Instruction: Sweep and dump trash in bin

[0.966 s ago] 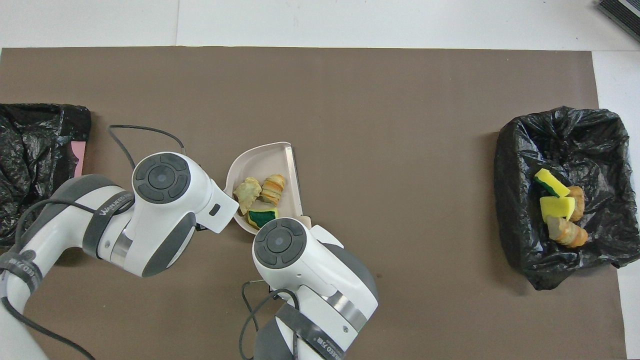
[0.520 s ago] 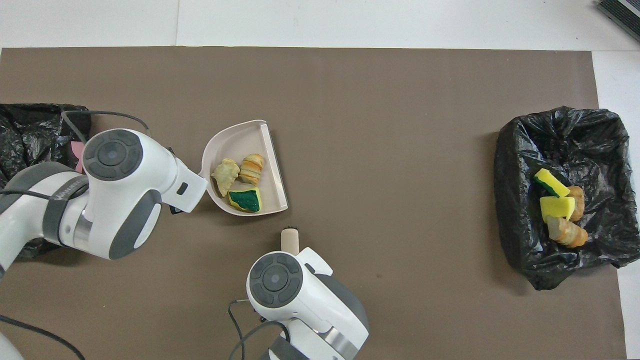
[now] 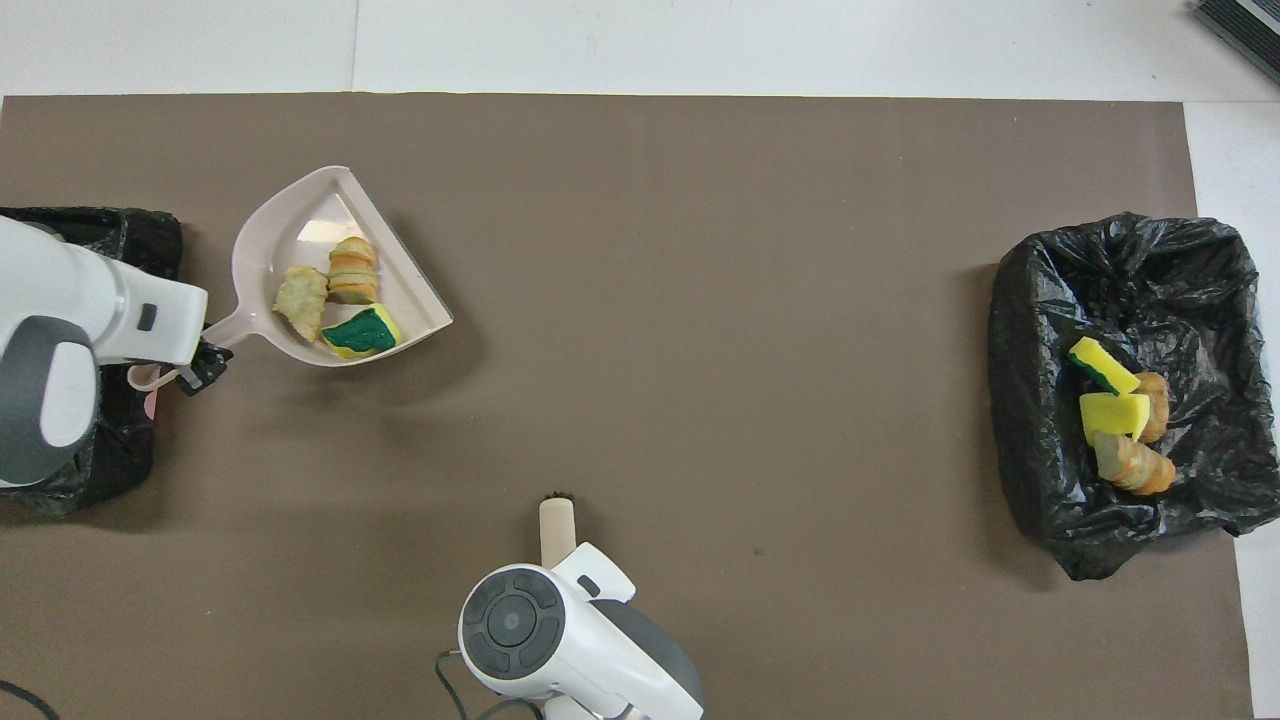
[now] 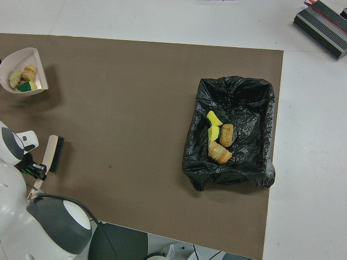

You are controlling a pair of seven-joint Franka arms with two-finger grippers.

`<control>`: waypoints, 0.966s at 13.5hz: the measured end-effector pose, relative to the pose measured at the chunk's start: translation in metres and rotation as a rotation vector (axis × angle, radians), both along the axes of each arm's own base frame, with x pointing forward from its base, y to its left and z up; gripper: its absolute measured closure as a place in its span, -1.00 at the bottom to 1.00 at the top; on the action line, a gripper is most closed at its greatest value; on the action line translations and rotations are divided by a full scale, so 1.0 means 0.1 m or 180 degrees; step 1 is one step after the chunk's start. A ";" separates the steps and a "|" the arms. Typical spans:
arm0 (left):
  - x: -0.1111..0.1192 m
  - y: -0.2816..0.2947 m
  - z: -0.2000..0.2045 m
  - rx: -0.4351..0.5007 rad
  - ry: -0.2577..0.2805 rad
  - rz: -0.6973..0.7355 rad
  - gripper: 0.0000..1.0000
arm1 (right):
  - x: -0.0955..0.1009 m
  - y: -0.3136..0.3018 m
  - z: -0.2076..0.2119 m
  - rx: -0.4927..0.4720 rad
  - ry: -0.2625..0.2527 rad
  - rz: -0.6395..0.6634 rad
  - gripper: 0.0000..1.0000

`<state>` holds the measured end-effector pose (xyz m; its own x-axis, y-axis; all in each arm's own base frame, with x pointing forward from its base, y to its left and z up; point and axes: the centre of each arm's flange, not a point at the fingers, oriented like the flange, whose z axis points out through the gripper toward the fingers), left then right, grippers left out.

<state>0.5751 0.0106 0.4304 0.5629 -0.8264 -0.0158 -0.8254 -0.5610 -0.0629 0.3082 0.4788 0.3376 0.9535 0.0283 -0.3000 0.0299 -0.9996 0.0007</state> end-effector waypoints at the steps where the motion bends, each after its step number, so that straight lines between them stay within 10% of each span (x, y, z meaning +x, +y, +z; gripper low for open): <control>1: -0.03 0.24 0.08 0.0009 -0.0021 0.0136 0.37 | -0.02 0.01 -0.03 -0.0005 0.0019 0.0011 0.49; 10: -0.48 2.17 0.92 -0.0074 -0.0186 0.1303 0.37 | 0.09 0.00 -0.07 0.0076 -0.0008 -0.0087 0.40; 13: -0.77 2.81 1.05 -0.0043 -0.0263 0.1694 0.37 | 0.30 -0.06 0.03 0.0120 -0.0034 -0.0203 -0.19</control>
<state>0.4983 0.2918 0.5357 0.9029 -0.4263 0.0550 -0.4193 -0.9017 -0.1053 0.3380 0.4732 0.3405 0.9569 -0.0215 -0.2896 -0.0336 -0.9988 -0.0369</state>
